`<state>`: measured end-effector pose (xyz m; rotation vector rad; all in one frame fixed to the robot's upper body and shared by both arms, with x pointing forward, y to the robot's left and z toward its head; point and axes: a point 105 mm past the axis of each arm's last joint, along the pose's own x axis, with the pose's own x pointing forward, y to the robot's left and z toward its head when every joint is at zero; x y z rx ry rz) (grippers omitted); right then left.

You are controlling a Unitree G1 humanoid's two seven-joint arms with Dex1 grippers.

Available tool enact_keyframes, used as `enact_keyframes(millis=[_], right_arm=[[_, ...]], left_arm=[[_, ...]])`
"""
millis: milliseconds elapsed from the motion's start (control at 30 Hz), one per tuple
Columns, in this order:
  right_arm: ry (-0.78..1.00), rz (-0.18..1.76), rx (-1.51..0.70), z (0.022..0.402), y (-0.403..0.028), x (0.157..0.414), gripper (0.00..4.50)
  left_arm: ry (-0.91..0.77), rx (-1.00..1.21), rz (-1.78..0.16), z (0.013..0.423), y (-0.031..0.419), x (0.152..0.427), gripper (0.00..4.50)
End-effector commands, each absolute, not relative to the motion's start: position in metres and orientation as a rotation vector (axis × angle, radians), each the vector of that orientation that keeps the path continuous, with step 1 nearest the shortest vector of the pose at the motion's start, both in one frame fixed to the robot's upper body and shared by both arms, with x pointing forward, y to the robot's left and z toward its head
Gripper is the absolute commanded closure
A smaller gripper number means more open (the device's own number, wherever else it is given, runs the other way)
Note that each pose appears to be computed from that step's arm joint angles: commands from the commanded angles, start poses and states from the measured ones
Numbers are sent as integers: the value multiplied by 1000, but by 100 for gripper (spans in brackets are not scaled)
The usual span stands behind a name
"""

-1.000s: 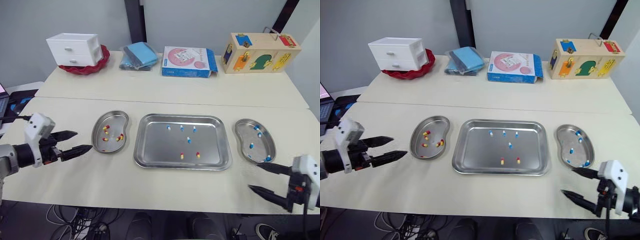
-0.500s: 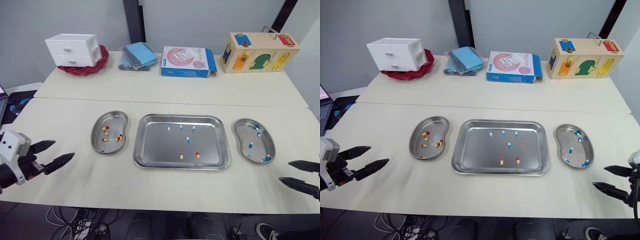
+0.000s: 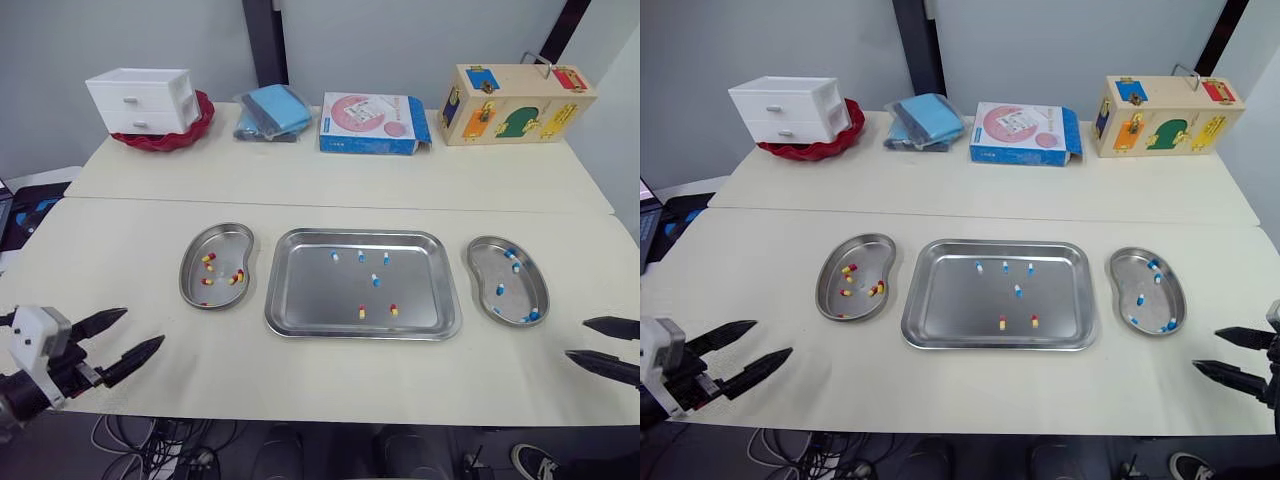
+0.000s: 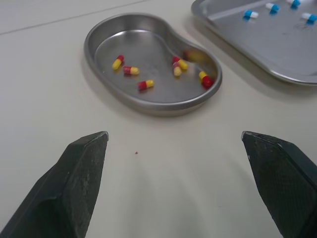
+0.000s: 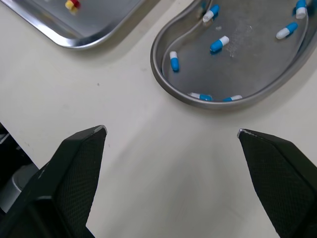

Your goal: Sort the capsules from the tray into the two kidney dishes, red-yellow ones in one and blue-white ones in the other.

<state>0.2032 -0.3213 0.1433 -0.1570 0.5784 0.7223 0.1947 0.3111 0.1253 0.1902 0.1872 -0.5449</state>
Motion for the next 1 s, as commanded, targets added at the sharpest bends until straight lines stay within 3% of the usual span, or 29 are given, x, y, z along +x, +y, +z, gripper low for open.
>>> enact_keyframes(millis=[33,167,267,533,1000], right_arm=[[500,769,-175,163,-300,209,0],[410,830,-215,178,-270,218,0],[260,913,-173,198,-220,230,0],[182,948,-151,189,-131,253,0],[259,827,-242,142,-31,321,0]], left_arm=[[87,212,-602,135,293,190,2],[45,201,-653,129,267,186,2],[-41,146,-702,125,237,182,2],[-203,73,-627,123,213,177,2],[-235,30,-593,110,206,174,2]])
